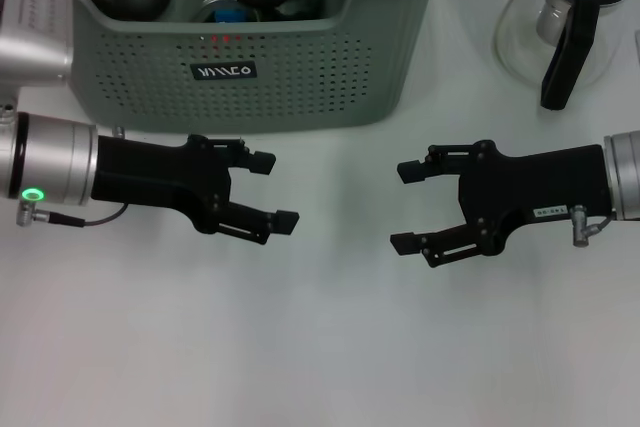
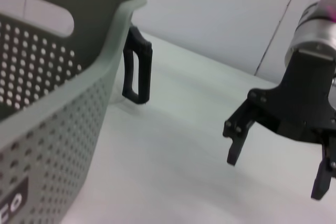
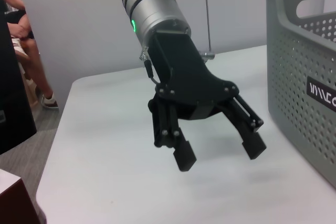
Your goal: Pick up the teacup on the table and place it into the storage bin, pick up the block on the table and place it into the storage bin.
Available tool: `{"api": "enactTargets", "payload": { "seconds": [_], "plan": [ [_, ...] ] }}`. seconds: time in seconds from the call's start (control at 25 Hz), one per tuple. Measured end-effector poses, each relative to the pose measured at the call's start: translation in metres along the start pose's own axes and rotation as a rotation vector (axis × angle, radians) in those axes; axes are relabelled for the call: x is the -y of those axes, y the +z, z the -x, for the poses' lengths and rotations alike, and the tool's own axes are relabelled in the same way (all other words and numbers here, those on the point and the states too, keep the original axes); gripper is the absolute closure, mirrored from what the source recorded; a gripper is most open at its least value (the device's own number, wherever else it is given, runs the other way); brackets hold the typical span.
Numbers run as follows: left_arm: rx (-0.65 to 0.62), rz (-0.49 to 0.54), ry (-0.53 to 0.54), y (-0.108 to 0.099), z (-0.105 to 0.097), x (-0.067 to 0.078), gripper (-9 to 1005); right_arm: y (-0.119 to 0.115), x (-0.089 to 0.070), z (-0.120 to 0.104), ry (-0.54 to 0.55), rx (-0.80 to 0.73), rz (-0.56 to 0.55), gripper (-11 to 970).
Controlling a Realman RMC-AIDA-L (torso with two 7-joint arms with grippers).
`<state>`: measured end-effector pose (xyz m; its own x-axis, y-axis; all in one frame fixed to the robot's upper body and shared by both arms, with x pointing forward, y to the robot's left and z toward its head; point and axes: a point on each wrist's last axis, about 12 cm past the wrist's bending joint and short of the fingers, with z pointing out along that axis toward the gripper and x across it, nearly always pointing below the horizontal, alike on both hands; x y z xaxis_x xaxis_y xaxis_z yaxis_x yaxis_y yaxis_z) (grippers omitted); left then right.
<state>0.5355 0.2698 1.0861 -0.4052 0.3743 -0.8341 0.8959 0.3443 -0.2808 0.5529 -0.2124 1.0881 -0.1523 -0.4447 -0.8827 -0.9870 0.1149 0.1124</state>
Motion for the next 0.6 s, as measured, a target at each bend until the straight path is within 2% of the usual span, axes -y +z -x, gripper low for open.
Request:
{"api": "enactTargets", "payload": {
  "seconds": [0.6],
  "plan": [
    [-0.042,-0.019,-0.009,0.0020,-0.0049,0.0020,62,-0.0012,-0.0008,-0.0027,0.009,-0.012,0.002,48]
  ]
}}
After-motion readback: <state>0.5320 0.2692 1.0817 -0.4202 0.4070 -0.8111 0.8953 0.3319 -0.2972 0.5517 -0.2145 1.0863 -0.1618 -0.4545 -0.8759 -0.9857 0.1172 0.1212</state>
